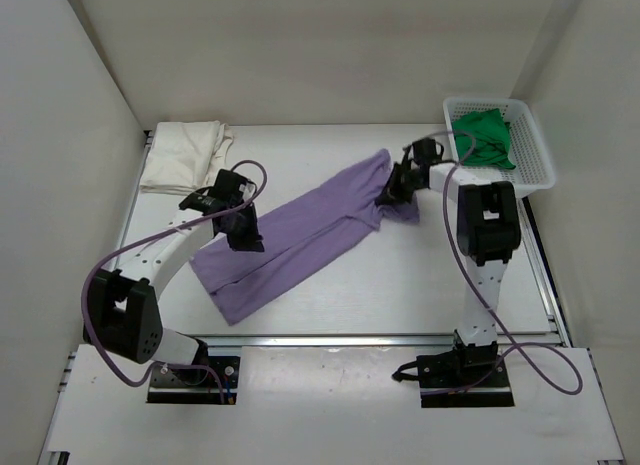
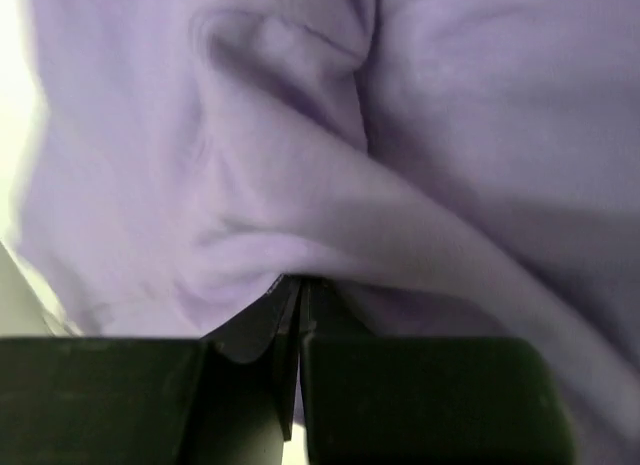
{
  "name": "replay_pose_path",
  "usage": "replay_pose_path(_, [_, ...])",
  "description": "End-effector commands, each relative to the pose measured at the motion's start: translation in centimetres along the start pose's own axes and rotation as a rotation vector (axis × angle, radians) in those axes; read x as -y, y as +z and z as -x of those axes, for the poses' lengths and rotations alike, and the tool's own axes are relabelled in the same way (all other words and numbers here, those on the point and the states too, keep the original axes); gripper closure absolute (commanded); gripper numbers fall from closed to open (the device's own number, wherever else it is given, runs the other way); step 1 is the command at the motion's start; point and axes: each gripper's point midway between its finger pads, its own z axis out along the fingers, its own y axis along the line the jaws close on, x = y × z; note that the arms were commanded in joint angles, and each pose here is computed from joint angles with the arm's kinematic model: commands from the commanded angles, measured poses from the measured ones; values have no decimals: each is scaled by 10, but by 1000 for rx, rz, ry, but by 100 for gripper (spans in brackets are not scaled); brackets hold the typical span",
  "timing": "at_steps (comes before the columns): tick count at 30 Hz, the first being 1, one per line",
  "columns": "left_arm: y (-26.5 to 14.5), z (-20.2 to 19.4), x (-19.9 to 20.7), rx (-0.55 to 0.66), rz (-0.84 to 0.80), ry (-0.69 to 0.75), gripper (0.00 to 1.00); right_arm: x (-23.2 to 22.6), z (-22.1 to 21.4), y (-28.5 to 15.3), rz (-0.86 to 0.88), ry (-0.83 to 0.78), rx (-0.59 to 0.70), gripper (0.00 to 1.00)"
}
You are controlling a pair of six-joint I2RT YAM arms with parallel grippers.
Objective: Fold and stack the t-shirts
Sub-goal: Rotate the tshirt 90 degrees
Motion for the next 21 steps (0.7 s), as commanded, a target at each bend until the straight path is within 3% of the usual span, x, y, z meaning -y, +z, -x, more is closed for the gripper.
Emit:
replay_pose_path(1, [-25, 8, 11, 28, -6, 52, 90, -60, 86, 9, 61, -127, 145, 100])
replay_pose_path(3, [-30, 12, 6, 31, 4, 39, 87, -97, 130, -7, 69, -205, 211, 100])
replay_pose_path(4, [-35, 17, 9, 43, -1, 52, 85, -99, 119, -7, 36, -216, 163, 97])
replay_pose_path(6, [-44, 28, 6, 66, 8, 50, 80, -126, 128, -37, 9, -288, 197, 87])
replay_pose_path(8, [-52, 37, 12, 87, -8, 57, 73, -140, 99, -62, -54, -364, 145, 73])
replay_pose_path(10, [-54, 40, 16, 99, -16, 68, 68, -140, 77, -84, -87, -406, 149, 68])
replay_pose_path(11, [-55, 39, 18, 103, -24, 73, 66, -147, 69, -90, -66, -423, 163, 63])
replay_pose_path(14, [-55, 43, 23, 107, -37, 83, 46, -144, 23, -135, 49, -391, 208, 58])
replay_pose_path(16, [-54, 45, 27, 112, -44, 100, 43, -130, -28, -163, 125, -344, 235, 50])
replay_pose_path(18, [-53, 46, 27, 116, -43, 102, 49, -133, -58, -165, 216, -325, 290, 43])
replay_pose_path(20, [-48, 51, 27, 133, -64, 93, 66, -134, -127, -131, 293, -297, 173, 48])
replay_pose_path(21, [-43, 49, 26, 126, -70, 79, 73, -153, -134, -126, 366, -273, 181, 53])
